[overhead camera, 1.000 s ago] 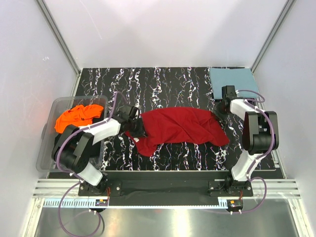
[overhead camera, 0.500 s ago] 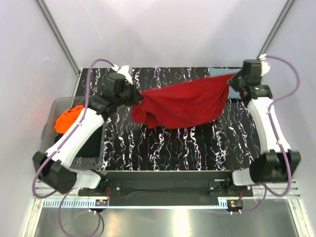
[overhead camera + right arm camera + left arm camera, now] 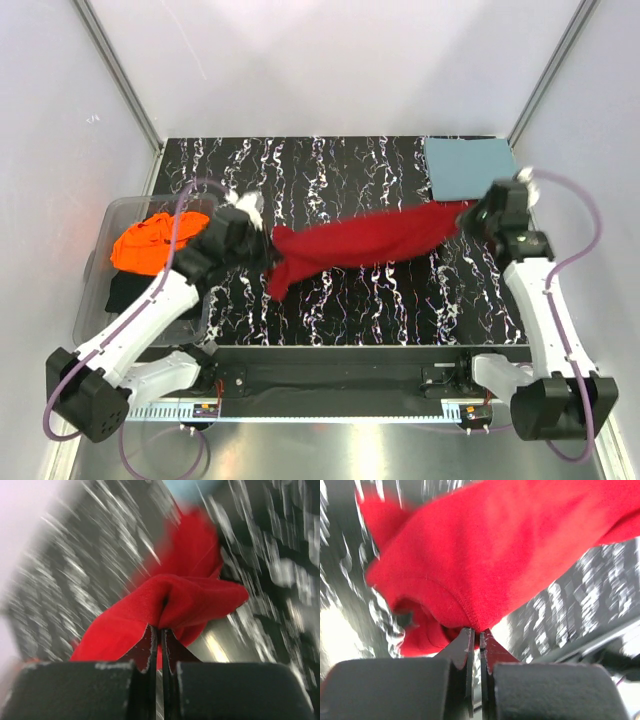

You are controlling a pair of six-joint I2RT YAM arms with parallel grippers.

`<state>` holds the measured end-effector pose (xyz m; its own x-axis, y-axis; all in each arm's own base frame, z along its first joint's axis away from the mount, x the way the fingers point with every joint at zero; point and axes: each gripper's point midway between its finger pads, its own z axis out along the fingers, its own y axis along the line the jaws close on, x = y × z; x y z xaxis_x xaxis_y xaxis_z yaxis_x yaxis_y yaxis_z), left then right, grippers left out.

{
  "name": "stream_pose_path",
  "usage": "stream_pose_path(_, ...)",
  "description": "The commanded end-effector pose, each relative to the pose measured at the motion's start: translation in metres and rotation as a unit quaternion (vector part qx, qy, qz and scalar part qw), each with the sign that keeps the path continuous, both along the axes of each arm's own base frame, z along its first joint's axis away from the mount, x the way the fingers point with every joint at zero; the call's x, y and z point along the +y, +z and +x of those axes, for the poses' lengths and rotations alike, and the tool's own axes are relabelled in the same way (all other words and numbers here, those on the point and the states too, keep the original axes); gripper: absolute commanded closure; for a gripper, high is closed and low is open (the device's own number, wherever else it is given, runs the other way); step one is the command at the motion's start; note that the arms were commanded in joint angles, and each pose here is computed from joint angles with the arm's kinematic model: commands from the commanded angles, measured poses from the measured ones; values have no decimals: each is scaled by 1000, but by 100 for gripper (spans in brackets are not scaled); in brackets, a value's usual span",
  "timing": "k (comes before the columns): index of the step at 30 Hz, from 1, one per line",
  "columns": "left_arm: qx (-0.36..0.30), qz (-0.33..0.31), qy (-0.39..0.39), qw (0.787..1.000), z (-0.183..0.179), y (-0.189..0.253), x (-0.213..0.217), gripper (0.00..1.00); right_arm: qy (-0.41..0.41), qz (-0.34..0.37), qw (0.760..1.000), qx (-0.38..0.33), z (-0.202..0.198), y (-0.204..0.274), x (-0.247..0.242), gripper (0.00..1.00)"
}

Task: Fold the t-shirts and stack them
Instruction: Flatten the tshirt out

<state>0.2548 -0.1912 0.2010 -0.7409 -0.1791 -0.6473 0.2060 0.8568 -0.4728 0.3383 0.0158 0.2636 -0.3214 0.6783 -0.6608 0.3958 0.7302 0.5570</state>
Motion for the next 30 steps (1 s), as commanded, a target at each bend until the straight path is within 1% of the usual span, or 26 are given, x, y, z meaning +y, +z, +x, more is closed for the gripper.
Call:
stream_pose_path(1,55,-24,-14,998,-29,-48,-8,100,30,91,986,138,-41,-97,30,100)
stream_pose_path(3,93,-17,-12,995,-44,-78,-5,100,34,97,978,184,-53,-131,33,96)
stream_pose_path(4,103,-19,-18,994,-52,-86,-7,100,34,95,973,206,-56,-145,33,95)
stream_pose_path(6,107,-21,-26,994,-58,-90,-9,100,31,94,971,216,-56,-150,32,94)
stream_pose_path(7,113,-24,-32,993,-61,-92,-10,100,31,96,970,221,-55,-152,33,90)
stream_pose_path(8,121,-29,-51,991,-67,-93,-14,100,34,98,970,219,-53,-149,34,84)
stream_pose_path(9,125,-29,-60,990,-69,-94,-15,90,38,98,970,220,-53,-148,35,75)
stream_pose_path(10,131,-28,-67,989,-73,-95,-16,85,42,100,969,222,-52,-147,37,58)
stream_pose_path(12,125,-30,-71,989,-73,-89,-16,76,34,89,971,221,-53,-141,32,54)
stream_pose_path(13,119,-27,-70,990,-74,-84,-14,66,32,84,973,213,-53,-136,30,51)
stream_pose_path(14,94,-18,-68,993,-64,-73,-13,58,30,79,975,204,-51,-130,28,50)
stream_pose_path(15,92,0,-65,994,-61,-71,-9,50,24,74,977,196,-48,-126,25,48)
stream_pose_path(16,72,34,-51,996,-48,-69,0,42,25,71,979,189,-44,-121,24,47)
stream_pose_path(17,46,41,-44,997,-33,-47,-3,40,30,65,982,176,-35,-111,24,47)
stream_pose_path(18,63,69,-39,995,-25,-55,0,39,30,63,982,175,-30,-109,23,47)
stream_pose_path(19,53,87,-43,994,-15,-53,0,39,29,58,981,183,-25,-112,22,47)
stream_pose_path(20,41,92,-37,994,0,-41,-3,39,32,48,983,176,-18,-107,20,46)
stream_pose_path(21,63,108,-28,992,14,-56,-1,39,15,31,984,174,-13,-109,11,45)
stream_pose_path(22,70,111,-25,991,23,-58,-1,39,6,23,983,182,-7,-117,7,44)
stream_pose_path(23,63,110,-24,992,38,-50,-3,39,4,15,985,173,3,-116,5,43)
stream_pose_path(24,80,127,-15,989,49,-64,0,40,-1,7,984,179,7,-119,1,43)
stream_pose_path(25,82,135,-7,987,58,-67,1,40,-2,8,980,200,12,-134,1,43)
stream_pose_path(26,75,138,-1,988,71,-63,0,41,0,14,980,200,20,-134,4,43)
stream_pose_path(27,99,145,9,985,80,-79,5,41,4,25,974,223,25,-150,7,43)
stream_pose_path(29,128,113,6,985,91,-86,-1,44,17,35,974,224,39,-155,13,44)
stream_pose_path(30,153,110,14,982,98,-102,5,45,32,49,972,226,44,-157,21,44)
